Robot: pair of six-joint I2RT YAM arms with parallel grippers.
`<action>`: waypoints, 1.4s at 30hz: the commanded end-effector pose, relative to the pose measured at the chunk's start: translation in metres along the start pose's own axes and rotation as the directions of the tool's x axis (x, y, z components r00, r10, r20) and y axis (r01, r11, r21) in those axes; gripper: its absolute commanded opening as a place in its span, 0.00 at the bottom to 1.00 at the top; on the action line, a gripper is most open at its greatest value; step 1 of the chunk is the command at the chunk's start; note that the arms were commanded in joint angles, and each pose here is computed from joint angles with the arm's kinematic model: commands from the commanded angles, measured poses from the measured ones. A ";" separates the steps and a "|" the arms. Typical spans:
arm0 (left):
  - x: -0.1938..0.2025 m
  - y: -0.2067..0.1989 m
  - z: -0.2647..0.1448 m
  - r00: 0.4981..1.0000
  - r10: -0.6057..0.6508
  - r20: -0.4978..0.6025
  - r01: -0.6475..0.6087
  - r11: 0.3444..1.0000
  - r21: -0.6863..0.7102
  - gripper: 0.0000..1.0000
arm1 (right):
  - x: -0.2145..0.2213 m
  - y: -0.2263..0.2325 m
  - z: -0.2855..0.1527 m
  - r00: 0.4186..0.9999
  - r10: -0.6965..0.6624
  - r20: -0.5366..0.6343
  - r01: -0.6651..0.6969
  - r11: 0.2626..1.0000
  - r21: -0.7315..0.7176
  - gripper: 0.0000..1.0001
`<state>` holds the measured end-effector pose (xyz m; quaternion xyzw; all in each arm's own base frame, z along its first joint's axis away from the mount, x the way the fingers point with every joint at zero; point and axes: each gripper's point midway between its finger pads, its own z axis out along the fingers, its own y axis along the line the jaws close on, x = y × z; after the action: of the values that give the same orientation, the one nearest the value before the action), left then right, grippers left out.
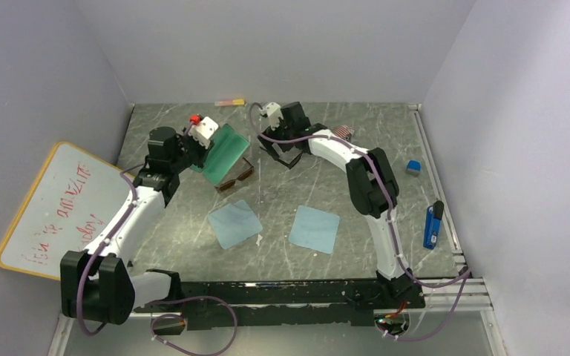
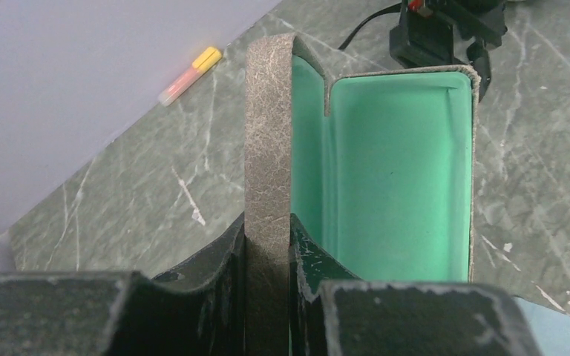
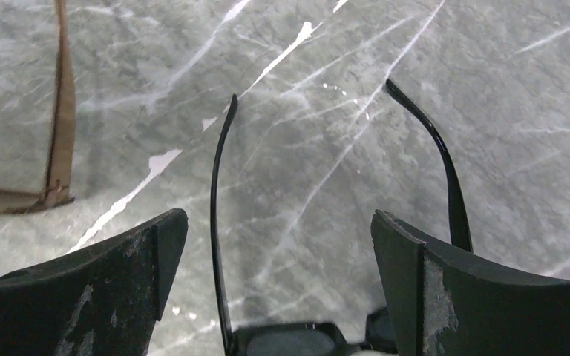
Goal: Organize the sunglasses
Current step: Move the sunglasses to the center of the board.
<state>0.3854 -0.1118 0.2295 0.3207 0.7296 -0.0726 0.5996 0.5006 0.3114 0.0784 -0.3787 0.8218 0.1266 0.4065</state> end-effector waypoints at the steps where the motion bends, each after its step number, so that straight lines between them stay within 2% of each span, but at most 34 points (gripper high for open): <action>1: -0.037 0.021 -0.012 0.995 0.016 0.103 -0.011 0.999 -0.048 0.16 | 0.005 -0.016 0.017 0.999 -0.016 -0.044 0.020 0.997 0.073 1.00; 7: -0.039 0.023 -0.013 0.994 0.019 0.110 -0.014 0.999 -0.040 0.16 | 0.031 -0.017 0.027 0.994 -0.034 -0.108 0.041 0.997 0.064 0.99; 15: -0.047 0.020 0.013 0.992 -0.019 0.128 0.013 0.999 0.051 0.17 | 0.052 -0.042 0.009 0.991 0.063 -0.121 -0.049 0.992 0.112 0.88; 19: -0.051 0.016 0.035 0.990 -0.061 0.131 0.045 0.991 0.128 0.18 | 0.066 -0.051 -0.001 0.986 0.096 -0.136 -0.077 0.988 0.136 0.87; 25: -0.050 0.012 0.077 0.993 -0.073 0.095 0.056 0.984 0.171 0.18 | 0.093 -0.075 -0.020 0.972 0.178 -0.155 -0.142 0.966 0.214 0.87; 34: -0.054 -0.023 0.134 1.000 -0.022 -0.014 0.025 0.974 0.223 0.18 | 0.139 -0.127 -0.052 0.940 0.309 -0.146 -0.247 0.910 0.333 0.87; 42: -0.053 -0.065 0.192 0.993 0.080 -0.089 -0.050 0.954 0.295 0.19 | 0.139 -0.152 -0.086 0.927 0.369 -0.068 -0.326 0.881 0.343 0.92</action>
<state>0.5068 -0.2541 0.2074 0.4045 0.7363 -0.1652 0.5167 0.5159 0.1090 0.0244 -0.1823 0.9092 0.0309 0.3730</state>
